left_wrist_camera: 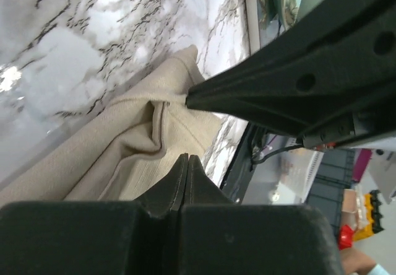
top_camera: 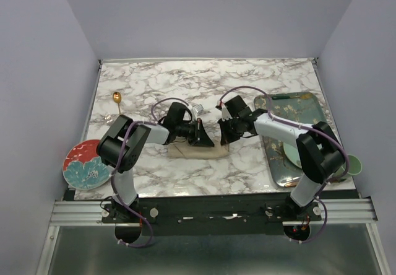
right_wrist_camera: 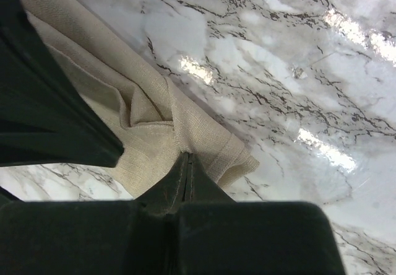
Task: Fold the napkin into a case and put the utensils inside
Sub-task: Stuff the top corner of the smaller-rectangle-folded napkin into the folded napkin.
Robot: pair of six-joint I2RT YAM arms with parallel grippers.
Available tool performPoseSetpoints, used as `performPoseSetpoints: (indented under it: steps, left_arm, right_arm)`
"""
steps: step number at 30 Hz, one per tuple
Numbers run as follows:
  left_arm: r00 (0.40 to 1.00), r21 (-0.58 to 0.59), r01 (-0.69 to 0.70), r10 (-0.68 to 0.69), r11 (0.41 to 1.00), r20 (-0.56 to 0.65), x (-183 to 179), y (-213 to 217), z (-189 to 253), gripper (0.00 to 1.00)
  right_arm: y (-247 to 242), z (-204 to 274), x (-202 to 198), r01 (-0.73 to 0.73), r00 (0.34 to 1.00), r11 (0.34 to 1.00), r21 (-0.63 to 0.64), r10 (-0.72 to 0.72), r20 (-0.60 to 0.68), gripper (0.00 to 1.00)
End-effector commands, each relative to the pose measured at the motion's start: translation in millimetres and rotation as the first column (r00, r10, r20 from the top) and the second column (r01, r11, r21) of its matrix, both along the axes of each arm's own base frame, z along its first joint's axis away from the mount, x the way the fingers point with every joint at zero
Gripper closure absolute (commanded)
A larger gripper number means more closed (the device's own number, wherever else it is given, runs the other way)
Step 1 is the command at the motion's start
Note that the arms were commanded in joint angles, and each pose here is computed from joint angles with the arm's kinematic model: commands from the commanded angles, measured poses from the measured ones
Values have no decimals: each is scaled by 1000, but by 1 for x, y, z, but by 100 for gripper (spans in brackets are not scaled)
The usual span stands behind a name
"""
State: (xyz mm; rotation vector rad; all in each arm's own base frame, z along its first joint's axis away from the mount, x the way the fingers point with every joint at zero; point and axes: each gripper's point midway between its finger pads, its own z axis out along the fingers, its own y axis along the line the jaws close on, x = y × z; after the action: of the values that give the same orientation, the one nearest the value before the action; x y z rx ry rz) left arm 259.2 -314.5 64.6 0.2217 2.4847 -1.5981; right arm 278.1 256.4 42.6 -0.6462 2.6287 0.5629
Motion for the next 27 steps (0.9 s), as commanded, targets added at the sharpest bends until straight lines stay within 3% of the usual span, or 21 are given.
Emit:
performPoseSetpoints:
  steps: [1, 12, 24, 27]
  left_arm:
    - [1000, -104, -28, 27, 994, -13, 13, -28, 18, 100]
    - [984, -46, -105, 98, 993, -148, 22, -32, -19, 100]
    - [984, 54, -130, 136, 990, -114, 35, -37, -54, 100]
    - [992, 33, -103, 105, 994, -66, 39, -41, -44, 100]
  right_arm:
    - [-5, 12, -5, 39, 999, 999, 25, -39, 1, 100]
    - [-4, 13, -7, 48, 999, 998, 35, -48, -9, 100]
    - [0, 4, -14, 33, 998, 999, 42, -31, -57, 99]
    - [-3, -6, -16, 44, 996, 999, 22, -42, -79, 99]
